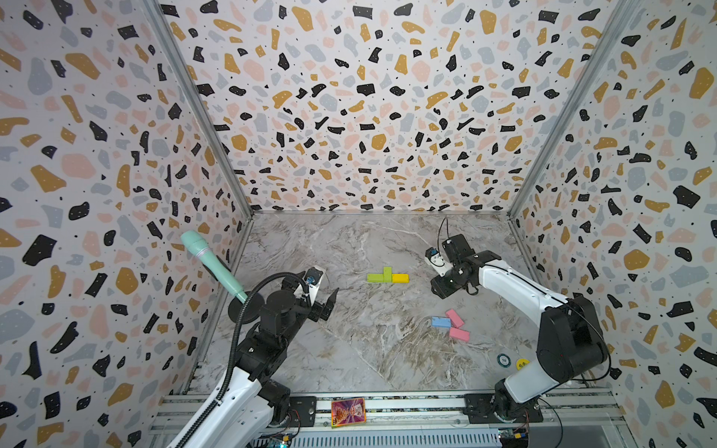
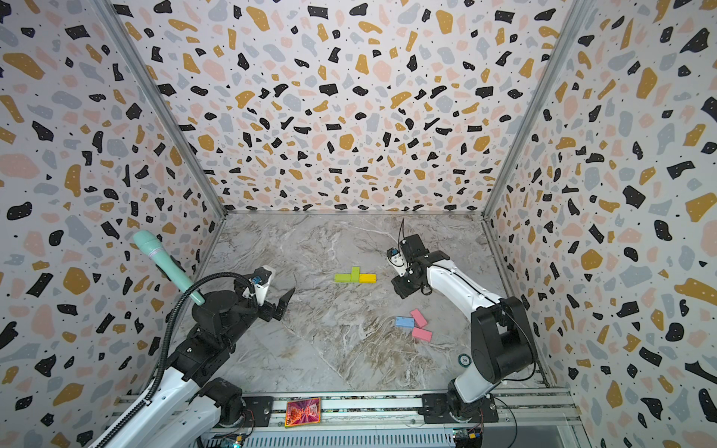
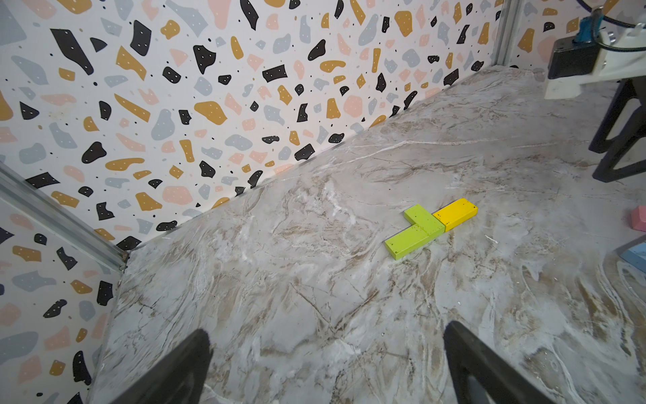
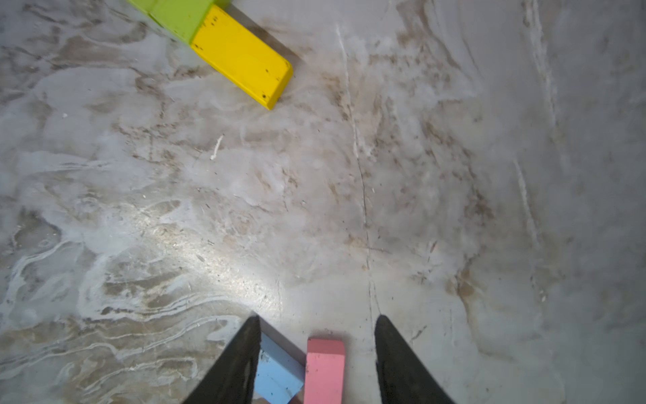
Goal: Assemble the letter t with building blocks
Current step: Pick up the building block from the center of the board.
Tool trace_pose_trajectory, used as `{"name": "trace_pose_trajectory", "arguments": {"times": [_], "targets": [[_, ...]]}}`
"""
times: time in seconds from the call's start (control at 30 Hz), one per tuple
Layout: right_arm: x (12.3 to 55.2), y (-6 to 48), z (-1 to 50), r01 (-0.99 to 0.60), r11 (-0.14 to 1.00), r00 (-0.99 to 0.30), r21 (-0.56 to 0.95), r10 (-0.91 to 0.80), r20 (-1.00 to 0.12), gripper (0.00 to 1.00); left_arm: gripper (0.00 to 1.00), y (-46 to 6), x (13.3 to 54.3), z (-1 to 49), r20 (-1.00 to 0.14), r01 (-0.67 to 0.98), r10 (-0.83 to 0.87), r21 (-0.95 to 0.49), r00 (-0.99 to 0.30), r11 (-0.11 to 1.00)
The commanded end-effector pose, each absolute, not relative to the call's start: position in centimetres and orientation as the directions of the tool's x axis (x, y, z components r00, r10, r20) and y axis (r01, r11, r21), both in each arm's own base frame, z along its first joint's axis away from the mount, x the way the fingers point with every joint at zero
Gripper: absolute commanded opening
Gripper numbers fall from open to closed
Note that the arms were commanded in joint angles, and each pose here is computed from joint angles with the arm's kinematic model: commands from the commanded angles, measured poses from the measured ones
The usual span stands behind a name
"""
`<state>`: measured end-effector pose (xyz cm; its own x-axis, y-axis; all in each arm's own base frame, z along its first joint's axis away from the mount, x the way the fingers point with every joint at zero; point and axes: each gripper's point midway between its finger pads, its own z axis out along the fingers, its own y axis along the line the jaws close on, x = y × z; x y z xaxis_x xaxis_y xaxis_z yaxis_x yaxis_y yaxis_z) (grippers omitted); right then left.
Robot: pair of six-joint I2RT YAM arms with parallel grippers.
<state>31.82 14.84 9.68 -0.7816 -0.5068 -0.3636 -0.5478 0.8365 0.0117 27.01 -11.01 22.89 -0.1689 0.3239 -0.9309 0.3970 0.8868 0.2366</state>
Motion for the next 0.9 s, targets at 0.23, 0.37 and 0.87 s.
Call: {"name": "trace_pose_trajectory", "arguments": {"times": [0.23,0.37,0.87], "targets": [[28.6,11.2,7.0,-0.290,0.955,-0.932,0.055,-0.268,-0.244,0.53,0.99,-11.1,27.4,24.8,-0.950,0.376,0.291,0.229,-0.117,0.898],[29.2,10.9,7.9,-0.252,0.961,-0.936,0.115,-0.212,-0.283,0.49,0.99,-11.1,27.3,24.8,-0.949,0.376,0.292,0.230,-0.116,0.898],[30.5,8.8,14.9,-0.163,0.908,-0.850,0.387,0.070,-0.522,0.99,0.99,-10.8,27.2,24.7,-0.948,0.366,0.295,0.235,-0.116,0.900]]}}
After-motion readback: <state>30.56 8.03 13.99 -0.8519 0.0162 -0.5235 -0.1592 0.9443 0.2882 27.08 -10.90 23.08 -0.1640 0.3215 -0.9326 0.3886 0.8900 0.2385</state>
